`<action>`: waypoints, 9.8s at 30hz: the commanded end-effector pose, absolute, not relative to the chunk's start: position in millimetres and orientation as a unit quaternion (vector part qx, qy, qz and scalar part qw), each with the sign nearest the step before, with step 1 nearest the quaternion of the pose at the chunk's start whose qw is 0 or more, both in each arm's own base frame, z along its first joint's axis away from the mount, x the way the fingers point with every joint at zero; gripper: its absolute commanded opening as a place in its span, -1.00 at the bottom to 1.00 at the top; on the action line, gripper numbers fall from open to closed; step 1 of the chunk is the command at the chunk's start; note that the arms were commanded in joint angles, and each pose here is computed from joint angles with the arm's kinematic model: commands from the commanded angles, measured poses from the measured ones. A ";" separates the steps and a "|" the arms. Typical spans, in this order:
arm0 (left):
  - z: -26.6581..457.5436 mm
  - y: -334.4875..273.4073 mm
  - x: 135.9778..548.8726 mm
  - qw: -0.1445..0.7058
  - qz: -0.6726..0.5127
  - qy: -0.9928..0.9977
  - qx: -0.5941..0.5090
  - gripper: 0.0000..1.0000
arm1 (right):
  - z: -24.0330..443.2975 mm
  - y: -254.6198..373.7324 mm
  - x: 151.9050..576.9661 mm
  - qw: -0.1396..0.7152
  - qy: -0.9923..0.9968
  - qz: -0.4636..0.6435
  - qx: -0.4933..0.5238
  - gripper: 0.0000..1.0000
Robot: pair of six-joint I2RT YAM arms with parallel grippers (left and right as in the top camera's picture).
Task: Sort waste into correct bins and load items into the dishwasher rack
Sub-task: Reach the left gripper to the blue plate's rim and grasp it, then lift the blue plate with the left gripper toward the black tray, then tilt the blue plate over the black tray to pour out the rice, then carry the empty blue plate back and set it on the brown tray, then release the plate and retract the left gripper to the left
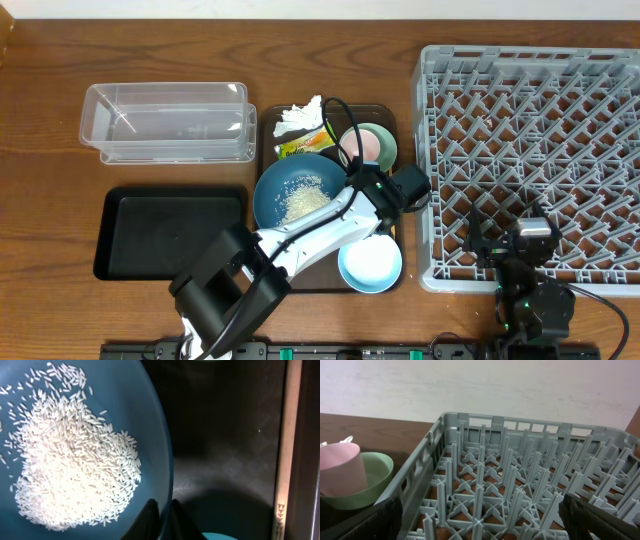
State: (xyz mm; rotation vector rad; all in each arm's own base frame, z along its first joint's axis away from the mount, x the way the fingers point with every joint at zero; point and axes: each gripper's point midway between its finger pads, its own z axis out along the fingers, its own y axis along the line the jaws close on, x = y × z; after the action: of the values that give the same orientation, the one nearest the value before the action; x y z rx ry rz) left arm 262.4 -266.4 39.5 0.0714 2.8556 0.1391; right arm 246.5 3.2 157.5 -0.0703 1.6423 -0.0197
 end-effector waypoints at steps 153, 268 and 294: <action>256.7 53.5 259.4 0.295 -0.607 0.662 -0.326 -0.88 | 156.1 5.3 246.4 0.679 0.733 -0.009 -0.037 0.98; 146.4 -257.9 232.0 0.033 -0.228 0.967 0.107 -0.03 | 156.1 5.3 246.4 0.679 0.733 -0.009 -0.038 0.99; 175.0 -149.9 251.6 0.123 -0.069 0.990 -0.001 0.68 | 156.1 5.3 246.4 0.679 0.733 -0.009 -0.037 0.97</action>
State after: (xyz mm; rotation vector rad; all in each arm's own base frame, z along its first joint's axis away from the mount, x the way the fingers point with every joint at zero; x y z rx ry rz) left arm 220.4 -193.0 139.1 0.2492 3.0313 -0.2828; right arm 246.5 3.2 157.5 -0.0700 1.6423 -0.0200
